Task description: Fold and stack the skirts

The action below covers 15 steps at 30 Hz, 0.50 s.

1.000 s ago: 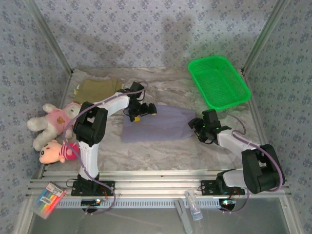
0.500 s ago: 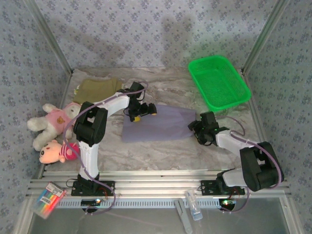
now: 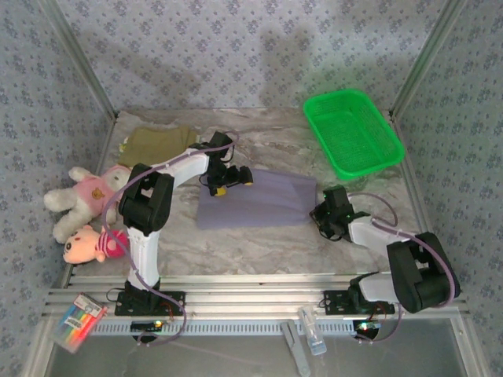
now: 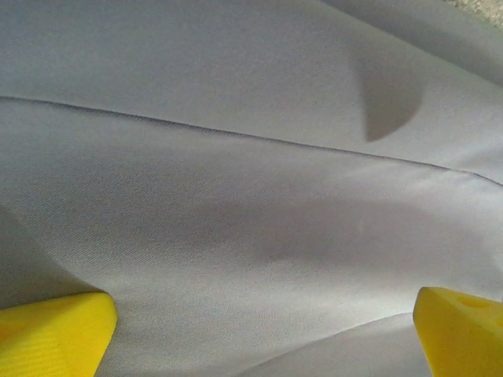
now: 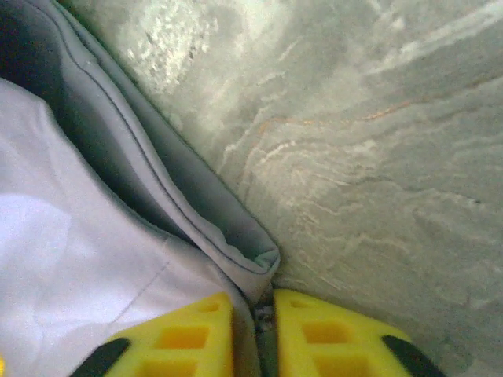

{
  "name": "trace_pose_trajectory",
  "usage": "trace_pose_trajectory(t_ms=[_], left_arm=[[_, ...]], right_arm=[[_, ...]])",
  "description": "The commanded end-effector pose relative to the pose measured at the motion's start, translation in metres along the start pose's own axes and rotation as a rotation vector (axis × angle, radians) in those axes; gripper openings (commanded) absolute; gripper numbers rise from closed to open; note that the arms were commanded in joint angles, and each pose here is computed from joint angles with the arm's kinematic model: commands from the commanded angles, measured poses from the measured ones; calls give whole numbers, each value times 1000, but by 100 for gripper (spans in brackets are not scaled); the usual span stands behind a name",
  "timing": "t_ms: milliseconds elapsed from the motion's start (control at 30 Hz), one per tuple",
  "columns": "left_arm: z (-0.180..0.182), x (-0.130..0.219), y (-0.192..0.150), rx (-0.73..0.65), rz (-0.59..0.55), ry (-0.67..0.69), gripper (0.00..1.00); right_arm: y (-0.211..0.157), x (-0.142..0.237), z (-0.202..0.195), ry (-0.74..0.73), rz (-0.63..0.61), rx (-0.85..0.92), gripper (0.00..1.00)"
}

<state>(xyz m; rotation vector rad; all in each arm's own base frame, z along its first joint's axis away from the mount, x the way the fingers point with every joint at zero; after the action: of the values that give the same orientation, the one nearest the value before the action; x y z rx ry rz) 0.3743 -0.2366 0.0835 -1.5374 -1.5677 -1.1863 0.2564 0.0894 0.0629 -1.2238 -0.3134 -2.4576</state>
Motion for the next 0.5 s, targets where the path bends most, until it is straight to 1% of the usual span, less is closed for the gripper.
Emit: trace_pose_trajectory(t_ms=[0,67,167,267,367,467], left_arm=[[22,-36,-29,44,137,59,100],[15,-35,-28,47,131,34,100],[3,-25,-23,38,111,13,100],[-3,-1,-17,11,68,18,100],[1,22,-20,-3,23,30,100],[12,31,-30,-6,22,25,100]], right_arm=[[11,2,9,95,-91,46,8],[12,4,4,89,-94,71,0],[14,6,-3,91,-94,119,0],[17,10,-3,100,-91,215,0],[19,12,-5,81,-83,282,0],[20,12,-7,68,-72,305,0]])
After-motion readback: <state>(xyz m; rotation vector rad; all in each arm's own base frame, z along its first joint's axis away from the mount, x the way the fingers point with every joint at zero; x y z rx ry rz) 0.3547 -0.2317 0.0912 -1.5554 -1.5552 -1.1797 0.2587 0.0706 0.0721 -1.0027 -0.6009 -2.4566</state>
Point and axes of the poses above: each hand's point on the last joint's axis, 136 mm out from that joint toward the fingers, its own x axis back along the fingers, its own z axis along the line the jaws close on, y = z × x, the point moved 5 cm from there along x, back along the fingers, and after that the axes turned 14 degrees about -x, right-handed, at the moved point
